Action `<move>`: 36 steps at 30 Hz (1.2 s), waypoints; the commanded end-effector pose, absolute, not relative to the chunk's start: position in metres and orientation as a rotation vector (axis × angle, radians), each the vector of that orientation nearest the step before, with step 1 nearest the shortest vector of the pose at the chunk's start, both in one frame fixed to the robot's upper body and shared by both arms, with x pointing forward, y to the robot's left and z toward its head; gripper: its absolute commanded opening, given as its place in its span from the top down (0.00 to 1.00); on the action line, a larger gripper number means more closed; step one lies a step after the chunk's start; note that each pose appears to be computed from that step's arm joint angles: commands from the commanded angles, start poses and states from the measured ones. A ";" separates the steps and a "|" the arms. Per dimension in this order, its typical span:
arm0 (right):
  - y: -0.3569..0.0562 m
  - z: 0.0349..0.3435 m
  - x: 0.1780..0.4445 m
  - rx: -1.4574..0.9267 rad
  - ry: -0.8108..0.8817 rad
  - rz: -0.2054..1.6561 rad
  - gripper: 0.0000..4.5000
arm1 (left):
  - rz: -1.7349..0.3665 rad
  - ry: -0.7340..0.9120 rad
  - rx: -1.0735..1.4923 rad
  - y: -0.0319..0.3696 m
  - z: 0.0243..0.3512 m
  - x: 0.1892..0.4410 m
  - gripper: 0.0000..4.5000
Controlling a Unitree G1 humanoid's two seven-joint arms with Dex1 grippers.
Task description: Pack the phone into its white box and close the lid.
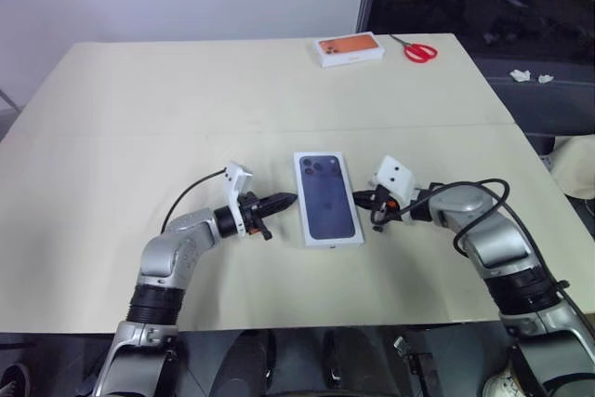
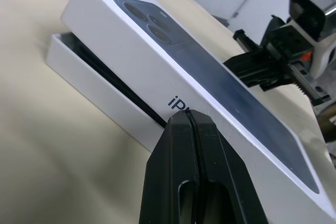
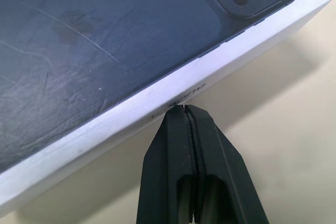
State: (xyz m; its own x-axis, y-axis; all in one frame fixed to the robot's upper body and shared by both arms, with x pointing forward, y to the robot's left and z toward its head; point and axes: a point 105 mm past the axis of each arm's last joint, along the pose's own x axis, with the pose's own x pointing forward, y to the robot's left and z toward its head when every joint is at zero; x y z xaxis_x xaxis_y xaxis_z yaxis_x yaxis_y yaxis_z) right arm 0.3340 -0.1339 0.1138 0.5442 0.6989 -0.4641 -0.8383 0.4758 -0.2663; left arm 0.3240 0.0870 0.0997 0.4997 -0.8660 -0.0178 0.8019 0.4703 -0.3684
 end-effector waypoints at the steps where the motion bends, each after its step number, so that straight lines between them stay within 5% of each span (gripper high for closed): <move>1: -0.122 0.130 0.336 -0.519 0.227 0.986 0.99 | -1.047 0.160 -0.319 0.087 0.113 0.326 1.00; 28: -0.139 0.129 0.349 -0.620 0.228 0.908 0.99 | -0.983 0.114 -0.287 0.093 0.113 0.334 1.00; 36: -0.146 0.171 0.373 -0.528 0.071 0.784 0.99 | -0.984 0.106 -0.264 0.098 0.116 0.331 1.00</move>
State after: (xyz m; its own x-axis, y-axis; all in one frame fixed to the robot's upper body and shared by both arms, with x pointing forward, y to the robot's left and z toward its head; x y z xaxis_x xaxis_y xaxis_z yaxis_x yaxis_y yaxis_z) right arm 0.3679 -0.1470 0.1427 0.6782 0.6376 -0.3654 -0.7329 0.5508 -0.3992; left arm 0.3318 0.0937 0.1021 0.5522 -0.8337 -0.0038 0.7898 0.5245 -0.3178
